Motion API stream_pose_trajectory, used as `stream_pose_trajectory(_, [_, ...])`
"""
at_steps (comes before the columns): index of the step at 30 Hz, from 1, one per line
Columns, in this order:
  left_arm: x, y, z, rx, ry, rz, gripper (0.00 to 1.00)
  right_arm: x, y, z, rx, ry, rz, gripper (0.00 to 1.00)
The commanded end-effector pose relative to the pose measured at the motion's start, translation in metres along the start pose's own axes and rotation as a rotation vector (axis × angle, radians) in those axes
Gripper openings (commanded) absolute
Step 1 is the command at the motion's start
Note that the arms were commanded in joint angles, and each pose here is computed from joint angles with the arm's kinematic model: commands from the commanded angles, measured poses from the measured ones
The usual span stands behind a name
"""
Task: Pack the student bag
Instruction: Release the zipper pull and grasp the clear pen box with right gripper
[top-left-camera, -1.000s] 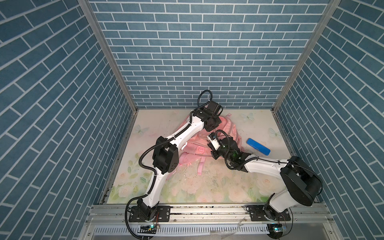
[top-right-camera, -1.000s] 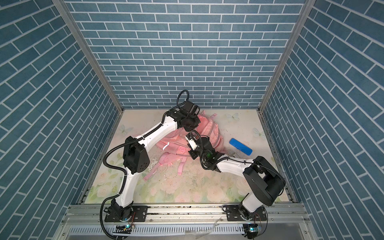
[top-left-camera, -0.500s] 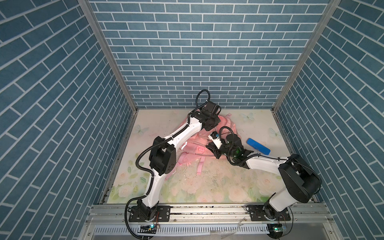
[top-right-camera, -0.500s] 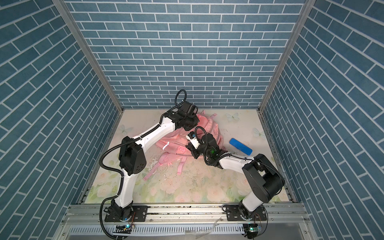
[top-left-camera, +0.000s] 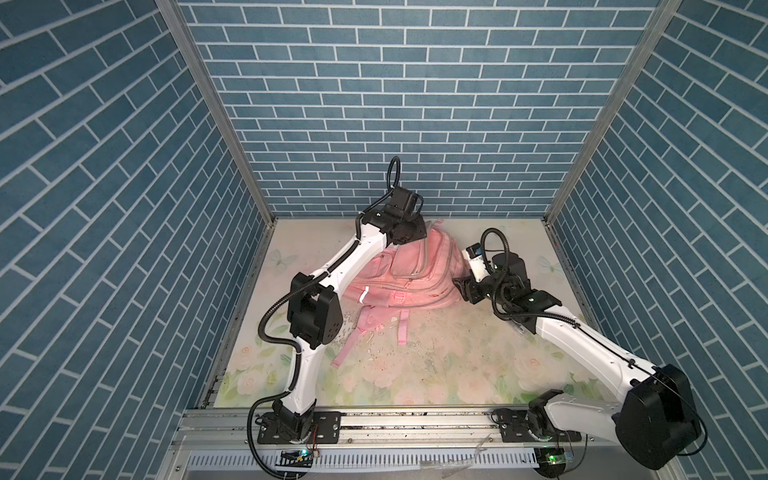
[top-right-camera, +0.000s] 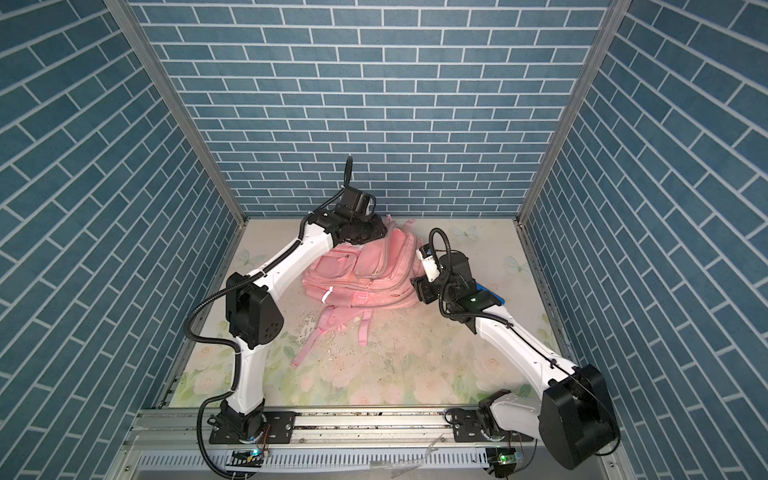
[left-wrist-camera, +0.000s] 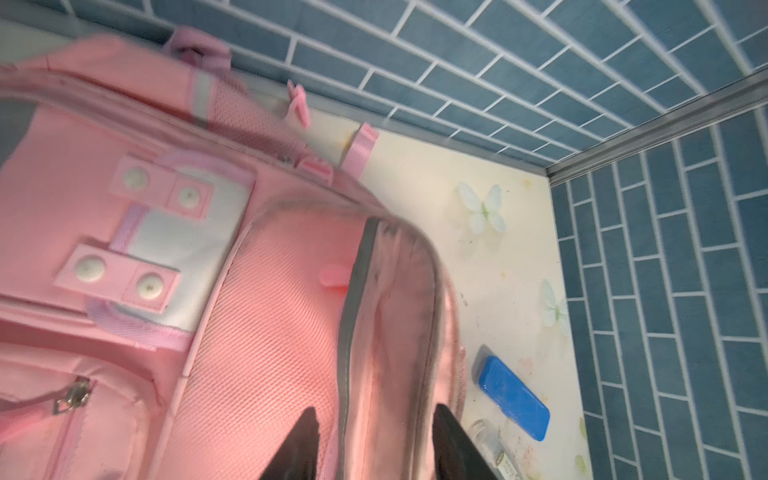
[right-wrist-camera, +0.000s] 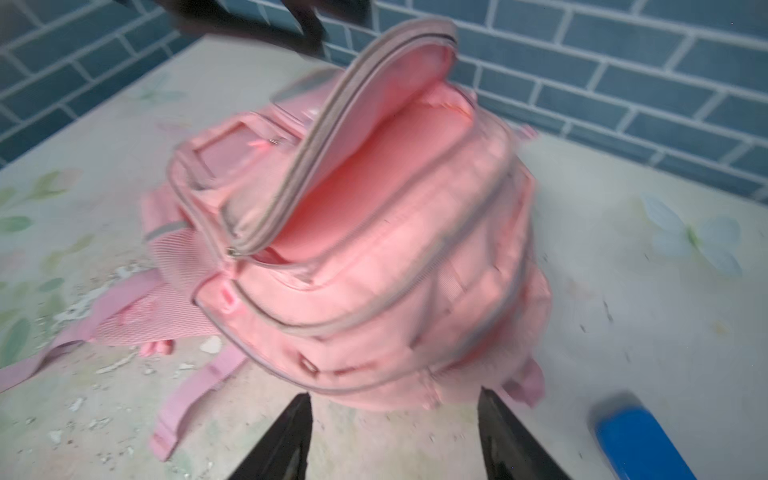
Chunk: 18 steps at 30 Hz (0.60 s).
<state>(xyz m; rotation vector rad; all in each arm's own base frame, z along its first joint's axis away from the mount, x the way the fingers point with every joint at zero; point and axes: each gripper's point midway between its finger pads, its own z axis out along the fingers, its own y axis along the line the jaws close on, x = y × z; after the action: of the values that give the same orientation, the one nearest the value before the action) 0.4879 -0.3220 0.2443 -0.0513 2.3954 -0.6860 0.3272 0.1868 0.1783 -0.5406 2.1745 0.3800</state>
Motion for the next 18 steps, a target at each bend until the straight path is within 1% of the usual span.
stream_pose_trajectory(1, [-0.011, -0.001, -0.017, -0.040, -0.018, 0.155, 0.54, 0.060, -0.037, 0.002, 0.164, 0.220, 0.264, 0.69])
stream_pose_trajectory(3, [-0.014, -0.005, -0.027, -0.049, -0.032, 0.204, 0.57, 0.077, -0.053, 0.004, 0.218, 0.265, 0.339, 0.71])
stream_pose_trajectory(5, [-0.013, -0.009, -0.038, -0.052, -0.042, 0.249, 0.58, 0.095, -0.066, 0.007, 0.265, 0.313, 0.379, 0.75])
stream_pose_trajectory(7, [-0.008, -0.012, -0.047, -0.058, -0.049, 0.290, 0.59, 0.114, -0.077, 0.010, 0.305, 0.374, 0.417, 0.77])
stream_pose_trajectory(10, [0.010, -0.014, -0.056, -0.047, -0.042, 0.351, 0.59, 0.134, -0.090, 0.012, 0.335, 0.421, 0.456, 0.79])
stream_pose_trajectory(11, [0.015, -0.016, -0.060, -0.032, -0.046, 0.368, 0.60, 0.140, -0.094, 0.013, 0.347, 0.431, 0.464, 0.81])
stream_pose_trajectory(12, [0.022, -0.014, -0.062, -0.026, -0.044, 0.375, 0.61, 0.145, -0.099, 0.013, 0.360, 0.445, 0.474, 0.82])
stream_pose_trajectory(13, [0.029, -0.012, -0.063, -0.020, -0.045, 0.381, 0.69, 0.149, -0.103, 0.013, 0.368, 0.455, 0.479, 0.84])
stream_pose_trajectory(15, [0.038, -0.009, -0.069, 0.002, -0.050, 0.382, 0.70, 0.154, -0.111, 0.012, 0.394, 0.469, 0.479, 0.85])
stream_pose_trajectory(17, [0.048, -0.003, -0.072, 0.011, -0.050, 0.381, 0.74, 0.154, -0.117, 0.012, 0.407, 0.463, 0.472, 0.85])
stream_pose_trajectory(18, [0.052, 0.000, -0.073, 0.011, -0.050, 0.378, 0.78, 0.154, -0.120, 0.011, 0.417, 0.457, 0.470, 0.86])
